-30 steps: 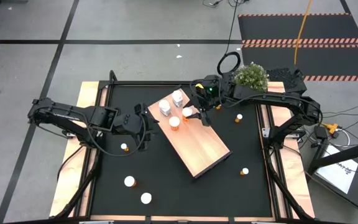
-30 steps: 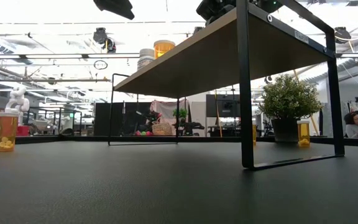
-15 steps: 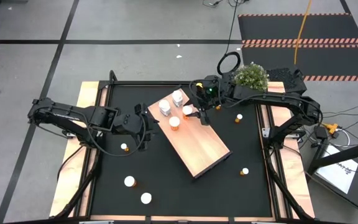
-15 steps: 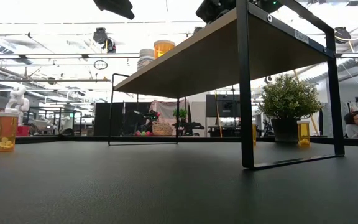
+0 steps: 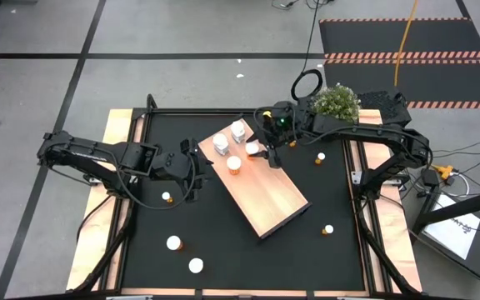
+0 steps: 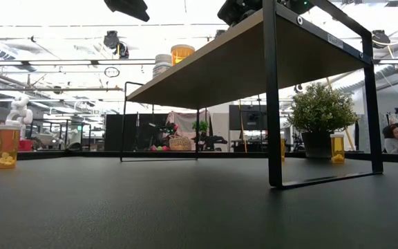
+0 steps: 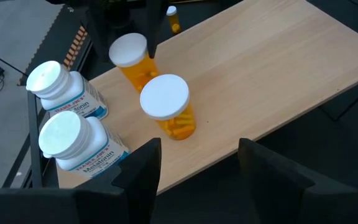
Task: Pick and place medicine bottles onto shelf by color
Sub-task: Put the top orange capsule bottle on the shelf aligned with the orange capsule bottle, then put the top orange capsule bottle on the shelf aligned with the orange capsule bottles
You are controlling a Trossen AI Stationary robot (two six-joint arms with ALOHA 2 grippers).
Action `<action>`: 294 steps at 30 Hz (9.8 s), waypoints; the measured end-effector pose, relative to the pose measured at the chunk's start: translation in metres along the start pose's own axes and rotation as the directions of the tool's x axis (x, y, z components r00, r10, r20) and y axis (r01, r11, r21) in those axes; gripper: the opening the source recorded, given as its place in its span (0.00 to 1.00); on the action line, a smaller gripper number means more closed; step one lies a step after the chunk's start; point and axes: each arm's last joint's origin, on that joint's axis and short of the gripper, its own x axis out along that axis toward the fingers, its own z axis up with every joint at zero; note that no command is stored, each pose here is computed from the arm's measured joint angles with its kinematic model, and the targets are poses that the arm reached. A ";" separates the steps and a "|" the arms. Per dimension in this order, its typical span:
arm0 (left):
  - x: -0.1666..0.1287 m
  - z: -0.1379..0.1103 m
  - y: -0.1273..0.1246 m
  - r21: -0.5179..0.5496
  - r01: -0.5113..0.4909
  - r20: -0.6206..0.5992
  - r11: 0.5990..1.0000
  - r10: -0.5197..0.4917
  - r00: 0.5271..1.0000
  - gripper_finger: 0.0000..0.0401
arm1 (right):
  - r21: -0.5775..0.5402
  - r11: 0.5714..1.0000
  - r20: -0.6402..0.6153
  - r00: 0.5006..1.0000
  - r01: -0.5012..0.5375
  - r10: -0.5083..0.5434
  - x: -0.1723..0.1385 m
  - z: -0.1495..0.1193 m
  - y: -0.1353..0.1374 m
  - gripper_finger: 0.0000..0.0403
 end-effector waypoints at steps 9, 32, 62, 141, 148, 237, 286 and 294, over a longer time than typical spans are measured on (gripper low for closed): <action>0.000 0.000 0.000 0.000 0.000 0.000 1.000 0.000 1.000 0.53 | 0.015 1.000 0.009 1.000 0.005 -0.005 0.000 0.001 0.000 0.59; -0.004 -0.005 -0.006 -0.045 0.019 -0.038 0.999 -0.021 0.999 0.53 | -0.049 0.997 0.184 0.981 0.067 -0.057 -0.088 0.049 0.062 0.58; -0.032 -0.076 -0.139 -0.179 0.185 -0.462 0.966 -0.249 0.851 0.53 | 0.216 0.974 0.148 0.988 -0.067 0.035 -0.101 0.010 0.139 0.58; -0.020 -0.132 -0.181 -0.128 0.144 -0.467 0.981 -0.188 0.864 0.81 | 0.181 0.981 -0.002 0.997 0.073 -0.073 -0.078 0.001 0.142 0.58; -0.010 -0.151 -0.177 -0.134 0.115 -0.503 0.984 -0.167 0.848 0.83 | 0.195 0.978 -0.003 0.997 0.072 -0.073 -0.078 0.001 0.142 0.58; 0.006 0.043 -0.062 0.215 0.150 -0.117 0.965 -0.127 0.985 0.56 | 0.088 0.996 0.227 0.973 0.026 -0.046 0.039 0.051 0.165 0.59; 0.031 0.062 -0.077 0.305 0.098 0.063 0.947 -0.123 0.990 0.79 | -0.023 0.999 0.204 0.978 -0.040 0.043 0.032 0.050 0.160 0.49; 0.013 0.058 -0.076 0.221 0.010 0.063 0.975 -0.024 0.998 0.82 | -0.038 0.996 0.203 0.975 -0.081 0.087 0.021 0.041 0.138 0.49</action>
